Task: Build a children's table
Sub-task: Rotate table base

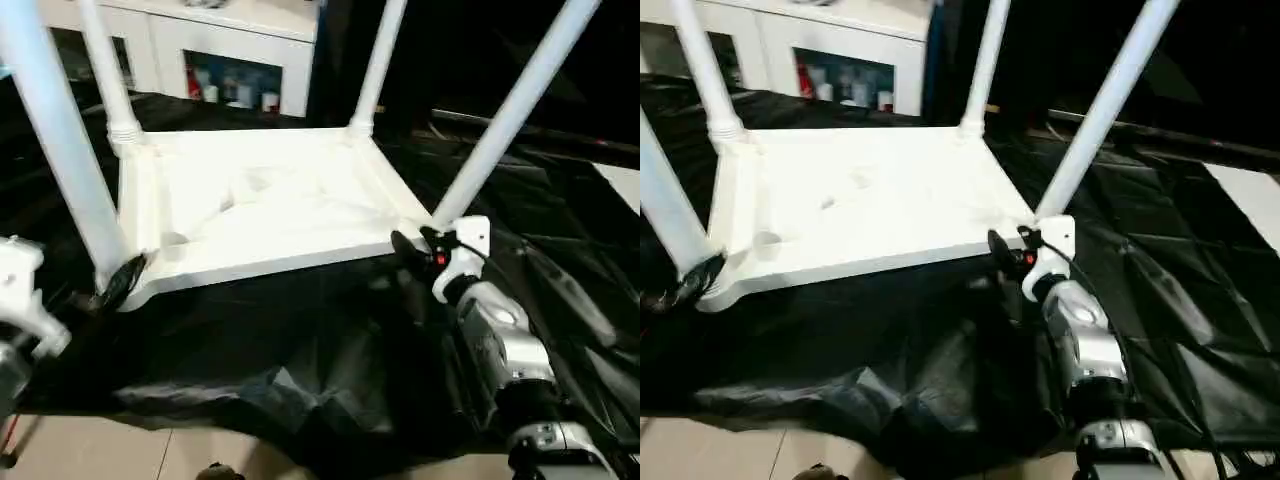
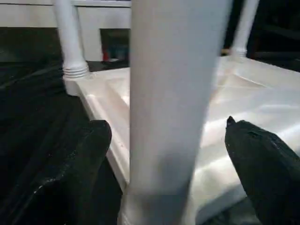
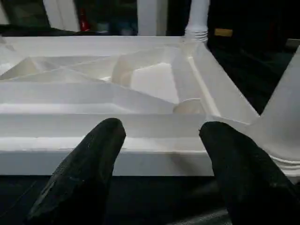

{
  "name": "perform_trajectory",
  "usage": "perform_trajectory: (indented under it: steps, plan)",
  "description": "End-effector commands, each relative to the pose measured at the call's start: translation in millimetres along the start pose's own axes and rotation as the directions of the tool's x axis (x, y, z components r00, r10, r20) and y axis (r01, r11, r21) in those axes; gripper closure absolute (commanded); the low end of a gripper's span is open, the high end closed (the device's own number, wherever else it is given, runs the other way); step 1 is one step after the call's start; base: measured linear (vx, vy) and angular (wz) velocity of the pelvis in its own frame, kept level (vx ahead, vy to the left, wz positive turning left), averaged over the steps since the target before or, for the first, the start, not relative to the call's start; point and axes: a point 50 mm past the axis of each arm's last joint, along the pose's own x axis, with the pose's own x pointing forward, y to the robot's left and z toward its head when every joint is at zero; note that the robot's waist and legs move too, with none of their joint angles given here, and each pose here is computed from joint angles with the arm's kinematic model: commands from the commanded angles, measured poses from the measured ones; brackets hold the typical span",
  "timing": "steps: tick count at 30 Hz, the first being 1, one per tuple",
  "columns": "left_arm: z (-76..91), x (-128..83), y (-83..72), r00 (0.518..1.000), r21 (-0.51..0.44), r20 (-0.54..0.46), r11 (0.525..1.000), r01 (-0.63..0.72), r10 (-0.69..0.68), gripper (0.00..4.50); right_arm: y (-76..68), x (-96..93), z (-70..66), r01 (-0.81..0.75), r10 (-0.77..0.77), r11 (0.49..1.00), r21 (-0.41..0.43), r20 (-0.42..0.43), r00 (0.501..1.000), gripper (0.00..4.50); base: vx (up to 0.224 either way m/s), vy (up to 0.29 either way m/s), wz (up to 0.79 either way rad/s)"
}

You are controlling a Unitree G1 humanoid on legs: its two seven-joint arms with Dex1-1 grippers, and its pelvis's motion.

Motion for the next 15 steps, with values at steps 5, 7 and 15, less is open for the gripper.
perform_trajectory:
  steps: [5,7,15]
  plan:
    - [4.9,19,-8.0,0.999,-0.059,0.038,0.998,0.006,-0.004,0.03,-24.7,-7.8,0.9,0.193,-0.194,0.980,-0.043,-0.024,0.981,1.38,0.000,0.000,0.00]
    - [7.0,24,-13.2,0.998,-0.075,0.054,0.996,0.037,-0.032,0.03,-27.8,-7.8,2.3,0.243,-0.244,0.969,-0.042,-0.022,0.970,1.38,0.000,0.000,0.00]
    - [7.9,36,-33.1,0.986,-0.094,0.046,0.982,0.164,-0.160,0.03,-27.5,-9.1,-7.3,0.304,-0.311,0.949,-0.082,-0.081,0.947,1.38,0.000,0.000,0.00]
